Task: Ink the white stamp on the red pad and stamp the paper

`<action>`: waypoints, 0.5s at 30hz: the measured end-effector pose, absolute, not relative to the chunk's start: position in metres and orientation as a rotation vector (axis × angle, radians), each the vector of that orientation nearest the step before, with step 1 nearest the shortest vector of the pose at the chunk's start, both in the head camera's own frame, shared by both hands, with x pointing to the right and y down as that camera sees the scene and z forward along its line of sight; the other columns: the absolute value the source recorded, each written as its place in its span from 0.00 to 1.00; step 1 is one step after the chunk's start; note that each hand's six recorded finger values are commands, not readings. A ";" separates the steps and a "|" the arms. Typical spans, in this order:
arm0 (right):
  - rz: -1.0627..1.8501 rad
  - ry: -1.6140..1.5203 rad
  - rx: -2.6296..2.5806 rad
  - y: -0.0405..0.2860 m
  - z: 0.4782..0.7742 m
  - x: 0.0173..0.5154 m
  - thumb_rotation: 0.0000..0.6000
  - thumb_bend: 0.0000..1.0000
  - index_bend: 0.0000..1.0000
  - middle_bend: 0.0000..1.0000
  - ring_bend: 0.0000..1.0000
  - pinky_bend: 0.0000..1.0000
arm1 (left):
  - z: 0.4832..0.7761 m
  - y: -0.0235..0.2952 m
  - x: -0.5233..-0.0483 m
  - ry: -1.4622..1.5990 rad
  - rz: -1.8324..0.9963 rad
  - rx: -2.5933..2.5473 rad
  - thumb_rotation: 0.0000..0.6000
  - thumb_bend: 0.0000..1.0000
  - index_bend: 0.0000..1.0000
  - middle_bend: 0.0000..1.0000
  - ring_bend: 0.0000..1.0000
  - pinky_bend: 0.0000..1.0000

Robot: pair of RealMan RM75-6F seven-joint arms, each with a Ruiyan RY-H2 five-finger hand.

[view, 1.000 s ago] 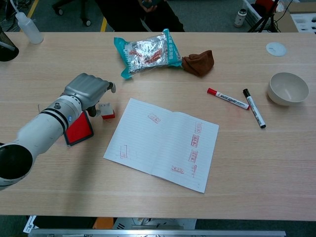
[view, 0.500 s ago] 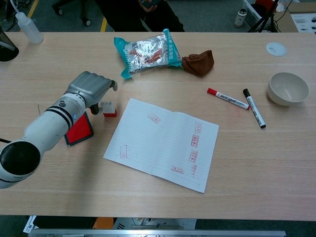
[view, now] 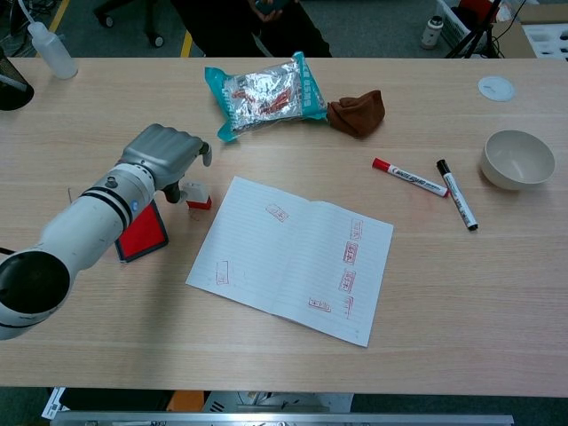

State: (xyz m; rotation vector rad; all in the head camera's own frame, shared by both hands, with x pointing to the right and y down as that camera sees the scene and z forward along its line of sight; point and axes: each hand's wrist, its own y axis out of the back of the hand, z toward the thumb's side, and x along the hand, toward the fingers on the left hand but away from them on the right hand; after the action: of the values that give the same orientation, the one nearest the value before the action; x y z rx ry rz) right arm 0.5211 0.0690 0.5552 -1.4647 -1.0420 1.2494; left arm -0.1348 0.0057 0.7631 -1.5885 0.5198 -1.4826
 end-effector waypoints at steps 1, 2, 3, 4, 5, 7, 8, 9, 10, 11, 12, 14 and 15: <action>1.247 -1.042 -1.466 0.069 0.555 0.521 1.00 0.20 0.24 0.36 0.29 0.32 | 0.762 0.007 -0.134 0.519 -1.480 -1.589 1.00 0.26 0.35 1.00 1.00 1.00; 1.244 -1.043 -1.467 0.069 0.555 0.521 1.00 0.20 0.25 0.36 0.29 0.32 | 0.761 0.007 -0.133 0.517 -1.479 -1.587 1.00 0.26 0.36 1.00 1.00 1.00; 1.243 -1.043 -1.467 0.069 0.555 0.521 1.00 0.20 0.25 0.36 0.29 0.32 | 0.761 0.008 -0.132 0.512 -1.479 -1.584 1.00 0.26 0.36 1.00 1.00 1.00; 1.242 -1.044 -1.466 0.069 0.554 0.521 1.00 0.20 0.25 0.36 0.29 0.32 | 0.760 0.009 -0.131 0.509 -1.479 -1.581 1.00 0.26 0.36 1.00 1.00 1.00; 1.242 -1.046 -1.465 0.070 0.554 0.522 1.00 0.20 0.24 0.36 0.29 0.32 | 0.760 0.010 -0.129 0.508 -1.482 -1.580 1.00 0.26 0.37 1.00 1.00 1.00; 1.244 -1.049 -1.463 0.070 0.554 0.523 1.00 0.20 0.24 0.36 0.29 0.32 | 0.761 0.011 -0.127 0.509 -1.490 -1.578 1.00 0.26 0.40 1.00 1.00 1.00; 1.246 -1.050 -1.462 0.071 0.554 0.524 1.00 0.20 0.24 0.36 0.29 0.32 | 0.761 0.011 -0.126 0.509 -1.494 -1.575 1.00 0.26 0.41 1.00 1.00 1.00; 1.246 -1.050 -1.462 0.071 0.554 0.525 1.00 0.20 0.24 0.36 0.29 0.32 | 0.762 0.010 -0.125 0.509 -1.501 -1.570 1.00 0.26 0.42 1.00 1.00 1.00; 1.247 -1.051 -1.462 0.071 0.554 0.525 1.00 0.20 0.24 0.36 0.29 0.32 | 0.763 0.010 -0.125 0.510 -1.507 -1.568 1.00 0.26 0.43 1.00 1.00 1.00; 1.248 -1.053 -1.462 0.072 0.554 0.526 1.00 0.20 0.24 0.36 0.29 0.32 | 0.763 0.009 -0.125 0.511 -1.514 -1.567 1.00 0.26 0.43 1.00 1.00 1.00; 1.248 -1.053 -1.462 0.072 0.554 0.526 1.00 0.20 0.24 0.36 0.29 0.32 | 0.764 0.009 -0.125 0.513 -1.523 -1.565 1.00 0.26 0.44 1.00 1.00 1.00; 1.248 -1.055 -1.463 0.072 0.554 0.527 1.00 0.20 0.25 0.36 0.29 0.32 | 0.766 0.008 -0.125 0.515 -1.536 -1.559 1.00 0.26 0.45 1.00 1.00 1.00; 1.248 -1.056 -1.463 0.072 0.554 0.527 1.00 0.20 0.24 0.36 0.29 0.32 | 0.767 0.007 -0.125 0.516 -1.541 -1.555 1.00 0.26 0.46 1.00 1.00 1.00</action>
State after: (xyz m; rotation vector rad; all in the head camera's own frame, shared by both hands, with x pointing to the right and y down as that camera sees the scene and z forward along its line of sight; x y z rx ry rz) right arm 0.5275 0.0721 0.5542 -1.4630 -1.0560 1.2484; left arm -0.1251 0.0070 0.7666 -1.5548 0.5161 -1.5415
